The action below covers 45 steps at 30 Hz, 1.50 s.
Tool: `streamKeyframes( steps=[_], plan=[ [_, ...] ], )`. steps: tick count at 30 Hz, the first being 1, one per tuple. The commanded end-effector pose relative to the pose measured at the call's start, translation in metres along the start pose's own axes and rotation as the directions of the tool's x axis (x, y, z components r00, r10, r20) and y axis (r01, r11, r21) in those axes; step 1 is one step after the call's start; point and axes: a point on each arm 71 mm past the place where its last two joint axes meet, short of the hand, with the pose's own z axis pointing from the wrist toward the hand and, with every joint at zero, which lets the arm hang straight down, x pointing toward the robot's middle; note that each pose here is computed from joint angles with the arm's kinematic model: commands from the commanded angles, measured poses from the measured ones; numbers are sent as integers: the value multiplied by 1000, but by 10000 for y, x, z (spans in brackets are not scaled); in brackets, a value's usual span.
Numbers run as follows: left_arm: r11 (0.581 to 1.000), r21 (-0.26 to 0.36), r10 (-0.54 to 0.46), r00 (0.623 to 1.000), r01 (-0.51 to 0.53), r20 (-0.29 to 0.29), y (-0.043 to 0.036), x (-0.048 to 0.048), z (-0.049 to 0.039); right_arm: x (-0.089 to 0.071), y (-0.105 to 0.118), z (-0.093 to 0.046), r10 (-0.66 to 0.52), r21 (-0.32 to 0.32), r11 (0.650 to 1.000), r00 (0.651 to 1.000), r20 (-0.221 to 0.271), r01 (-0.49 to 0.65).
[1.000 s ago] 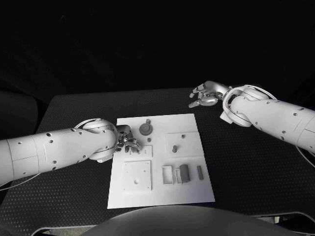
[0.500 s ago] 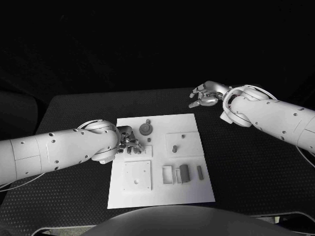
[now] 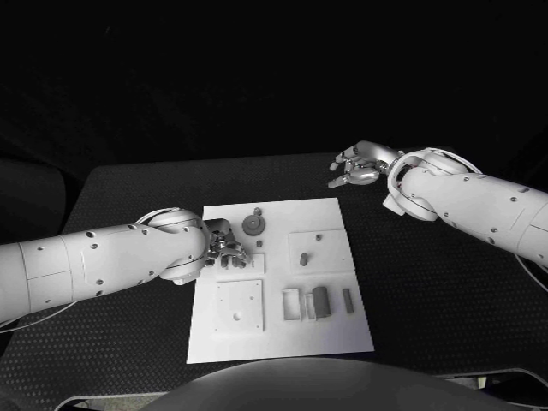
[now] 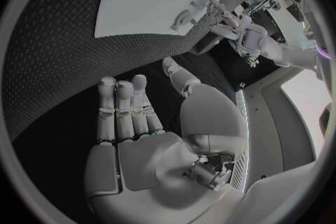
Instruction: Assemble the parts on the task board
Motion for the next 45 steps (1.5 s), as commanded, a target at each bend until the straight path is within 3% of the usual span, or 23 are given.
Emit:
streamKeyframes(
  steps=[1,22,45],
  plan=[
    [998,-3,67,998,-67,-19,-11,28,7,11,11,4,-6,-4,1000,1000,-11,6],
    [997,-23,69,997,-69,-25,18,16,26,12,12,7,-6,-5,1000,1000,-11,6],
    [997,-27,65,997,-66,-28,-3,23,32,13,11,5,-6,-3,1000,1000,-14,6]
  ],
)
